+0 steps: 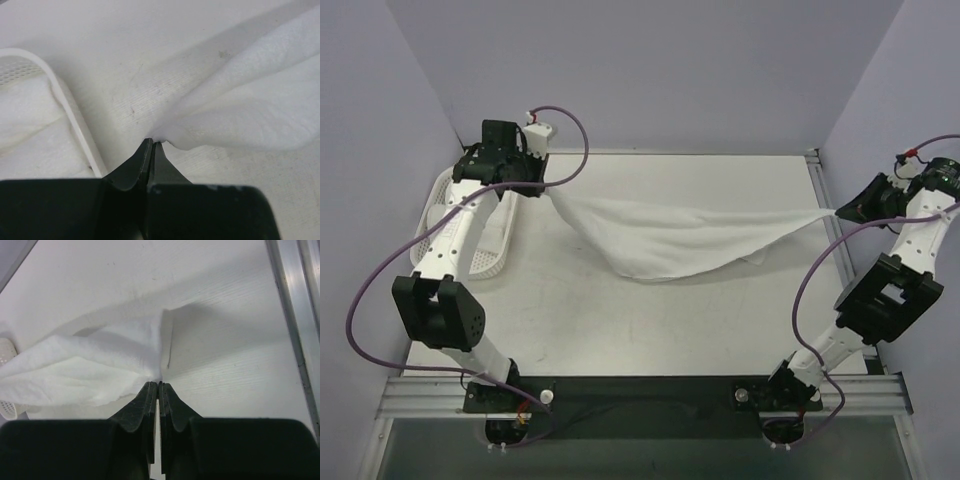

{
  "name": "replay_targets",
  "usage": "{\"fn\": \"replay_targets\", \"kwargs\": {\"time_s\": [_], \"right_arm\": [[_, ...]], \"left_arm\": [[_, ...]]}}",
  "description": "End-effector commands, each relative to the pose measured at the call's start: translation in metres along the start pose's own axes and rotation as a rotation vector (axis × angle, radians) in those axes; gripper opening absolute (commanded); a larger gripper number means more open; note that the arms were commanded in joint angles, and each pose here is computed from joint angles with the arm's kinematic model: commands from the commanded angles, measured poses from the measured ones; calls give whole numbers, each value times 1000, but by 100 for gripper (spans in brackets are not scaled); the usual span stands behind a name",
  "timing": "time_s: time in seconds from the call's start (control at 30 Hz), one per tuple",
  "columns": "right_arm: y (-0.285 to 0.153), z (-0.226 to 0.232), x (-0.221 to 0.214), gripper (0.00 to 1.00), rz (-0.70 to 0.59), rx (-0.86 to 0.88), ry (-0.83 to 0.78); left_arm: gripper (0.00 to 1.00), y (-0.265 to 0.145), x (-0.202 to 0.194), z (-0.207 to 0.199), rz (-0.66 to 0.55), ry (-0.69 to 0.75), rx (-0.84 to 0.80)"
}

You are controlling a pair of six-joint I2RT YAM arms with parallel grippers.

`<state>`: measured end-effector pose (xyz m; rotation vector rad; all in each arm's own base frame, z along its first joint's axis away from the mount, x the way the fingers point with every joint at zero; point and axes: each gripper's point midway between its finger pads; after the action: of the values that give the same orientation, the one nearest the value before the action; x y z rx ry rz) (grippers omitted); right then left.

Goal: Roll the towels
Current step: Flatten the towel

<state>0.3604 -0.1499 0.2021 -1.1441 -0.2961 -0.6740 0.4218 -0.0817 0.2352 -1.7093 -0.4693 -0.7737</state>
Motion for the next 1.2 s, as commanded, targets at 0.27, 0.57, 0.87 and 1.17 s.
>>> {"fn": "replay_targets", "kwargs": {"time_s": [0.27,0.57,0.87,1.17], "right_arm": [[-21,3,-8,0,-16,32,41],[23,11,-69,0,163,49,28],[28,17,-80,0,200,41,-16],[27,19,-87,0,213,31,-38]], "left_arm": [[0,21,33,19,-16,-14,-58],[42,129,77,23,-18,-80,-143],[60,70,4,-11,121,104,-309],[54,57,-144,-56,407,236,-401]]}}
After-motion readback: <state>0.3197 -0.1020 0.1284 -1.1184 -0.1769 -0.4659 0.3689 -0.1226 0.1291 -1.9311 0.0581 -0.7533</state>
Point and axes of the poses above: each gripper's point midway between its finger pads, its own y axis out along the fingers, its own z axis along the line the jaws close on, x = y × z, and after that the axes turned 14 degrees about -y, right-handed
